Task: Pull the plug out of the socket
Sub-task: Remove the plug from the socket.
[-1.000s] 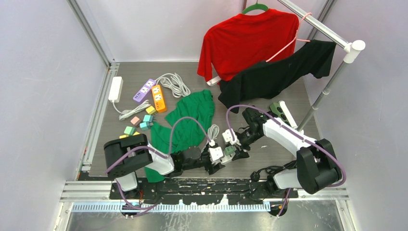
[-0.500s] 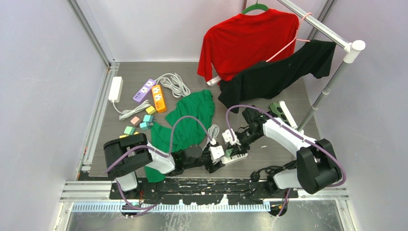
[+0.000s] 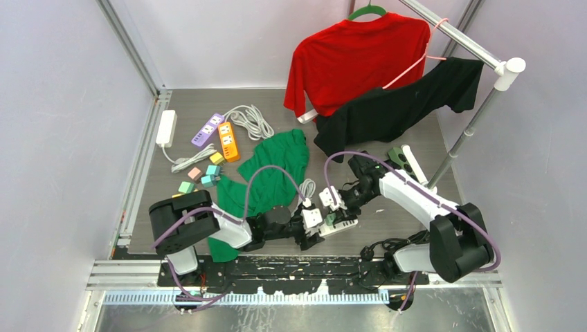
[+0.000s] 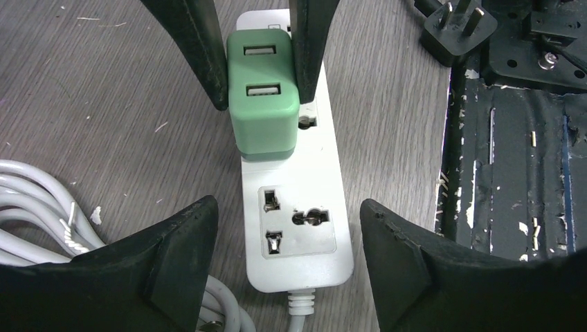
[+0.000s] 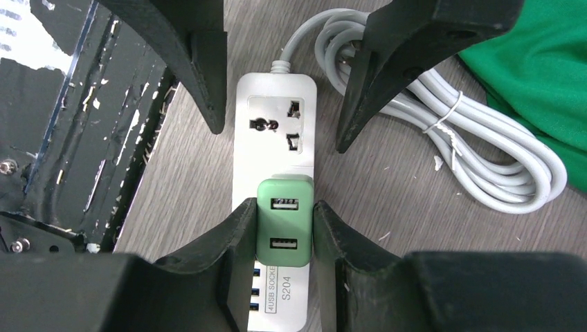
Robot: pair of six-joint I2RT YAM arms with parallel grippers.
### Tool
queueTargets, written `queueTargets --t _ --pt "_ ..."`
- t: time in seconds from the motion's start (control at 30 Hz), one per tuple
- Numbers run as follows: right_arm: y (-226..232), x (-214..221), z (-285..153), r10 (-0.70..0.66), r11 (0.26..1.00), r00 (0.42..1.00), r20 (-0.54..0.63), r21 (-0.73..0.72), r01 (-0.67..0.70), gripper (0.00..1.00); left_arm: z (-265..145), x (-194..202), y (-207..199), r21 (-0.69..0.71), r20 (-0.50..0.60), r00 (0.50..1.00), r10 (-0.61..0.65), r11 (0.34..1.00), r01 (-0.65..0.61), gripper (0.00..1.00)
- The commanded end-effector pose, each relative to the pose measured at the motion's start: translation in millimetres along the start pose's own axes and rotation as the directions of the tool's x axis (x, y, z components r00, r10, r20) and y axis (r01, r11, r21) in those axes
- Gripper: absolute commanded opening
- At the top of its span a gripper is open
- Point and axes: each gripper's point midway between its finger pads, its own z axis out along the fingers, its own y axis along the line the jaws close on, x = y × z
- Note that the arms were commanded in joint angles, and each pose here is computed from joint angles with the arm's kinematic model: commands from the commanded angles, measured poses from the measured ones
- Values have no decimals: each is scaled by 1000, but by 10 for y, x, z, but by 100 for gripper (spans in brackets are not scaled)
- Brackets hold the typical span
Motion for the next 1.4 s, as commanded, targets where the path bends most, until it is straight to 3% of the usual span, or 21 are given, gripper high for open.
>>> queueTargets --t 0.0,0.3,0.53,0.73,0.87,0.97,1.1,1.2,1.37 --pt "-26 -113 -138 -55 998 998 -14 13 55 10 -143 615 35 -10 -212 975 -68 998 68 73" --pt "-29 -77 -141 -23 1000 999 -22 -2 23 7 -89 642 -3 27 -229 970 -83 995 92 61" --pt "-39 -96 -91 81 996 997 9 -42 -81 4 -58 664 -12 37 -246 966 -83 995 94 51" --pt "-174 -41 -147 161 987 987 -5 -5 -161 1 -75 729 -11 41 -265 960 -87 994 102 24" --pt "-125 65 -251 145 989 989 -16 -1 -145 1 -110 744 21 35 -260 960 -98 993 111 2" --pt "57 149 -229 68 996 998 -15 -63 -69 1 -124 733 55 29 -247 963 -109 992 119 0" --pt "281 14 -153 -39 983 996 76 -176 52 1 -108 707 74 28 -241 964 -113 992 123 0" --pt "215 -118 -86 -15 987 994 106 -158 32 1 -101 718 69 30 -251 961 -116 991 128 0" --pt "-110 -85 -39 94 996 995 47 -16 -93 1 -102 731 62 32 -261 958 -116 991 128 0"
